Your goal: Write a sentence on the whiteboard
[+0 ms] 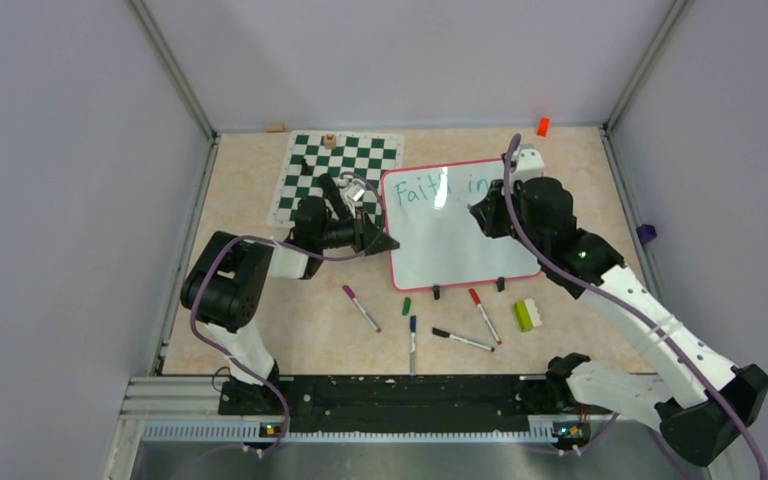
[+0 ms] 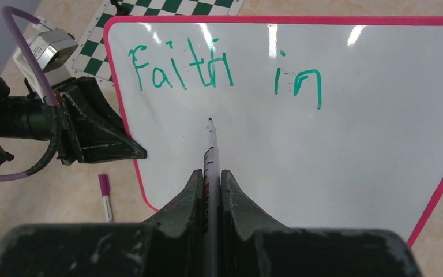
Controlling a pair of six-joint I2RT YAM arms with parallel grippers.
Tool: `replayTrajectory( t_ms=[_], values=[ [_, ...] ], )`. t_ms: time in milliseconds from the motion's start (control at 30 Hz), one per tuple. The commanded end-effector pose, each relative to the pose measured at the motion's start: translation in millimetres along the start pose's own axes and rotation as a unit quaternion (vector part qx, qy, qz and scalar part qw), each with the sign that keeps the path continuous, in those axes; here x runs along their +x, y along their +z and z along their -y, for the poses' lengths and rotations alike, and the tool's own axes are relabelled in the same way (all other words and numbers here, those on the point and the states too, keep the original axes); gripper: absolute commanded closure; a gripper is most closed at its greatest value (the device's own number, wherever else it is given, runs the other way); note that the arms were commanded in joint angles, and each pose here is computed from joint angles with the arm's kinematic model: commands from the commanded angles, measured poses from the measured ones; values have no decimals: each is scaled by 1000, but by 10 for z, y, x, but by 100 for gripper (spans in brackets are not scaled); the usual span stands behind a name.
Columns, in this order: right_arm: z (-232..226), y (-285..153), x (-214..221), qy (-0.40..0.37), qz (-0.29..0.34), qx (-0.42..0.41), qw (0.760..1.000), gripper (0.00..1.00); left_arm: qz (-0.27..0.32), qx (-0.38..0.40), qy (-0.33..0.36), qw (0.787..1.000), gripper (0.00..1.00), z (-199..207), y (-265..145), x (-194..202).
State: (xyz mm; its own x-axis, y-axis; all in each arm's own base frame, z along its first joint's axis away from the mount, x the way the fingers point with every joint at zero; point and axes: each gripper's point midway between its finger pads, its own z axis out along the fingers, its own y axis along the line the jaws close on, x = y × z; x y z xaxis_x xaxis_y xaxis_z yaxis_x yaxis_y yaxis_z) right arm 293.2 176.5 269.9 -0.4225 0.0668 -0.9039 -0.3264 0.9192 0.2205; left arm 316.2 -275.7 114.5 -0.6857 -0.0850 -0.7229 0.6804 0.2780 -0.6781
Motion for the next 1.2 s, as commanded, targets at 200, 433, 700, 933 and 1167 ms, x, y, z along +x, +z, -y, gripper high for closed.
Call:
replayTrajectory(
  t_ms=[200,433,700,933,1167],
  values=[
    [-210,58,-90,7,22,-22,999,100,-4,17,31,999,100,72,89,-135],
    [-341,128,-24,6,21,-31,999,100,-6,29,15,999,100,60,127,-122],
    [-579,226,68,-48,15,3,999,100,-8,34,8,999,100,58,138,-119],
    [-739,388,192,-81,-9,11,997,100,-10,28,12,999,100,52,132,-112],
    [-746,482,150,-90,-4,24,996,100,-10,27,15,999,100,66,126,-110]
  ],
)
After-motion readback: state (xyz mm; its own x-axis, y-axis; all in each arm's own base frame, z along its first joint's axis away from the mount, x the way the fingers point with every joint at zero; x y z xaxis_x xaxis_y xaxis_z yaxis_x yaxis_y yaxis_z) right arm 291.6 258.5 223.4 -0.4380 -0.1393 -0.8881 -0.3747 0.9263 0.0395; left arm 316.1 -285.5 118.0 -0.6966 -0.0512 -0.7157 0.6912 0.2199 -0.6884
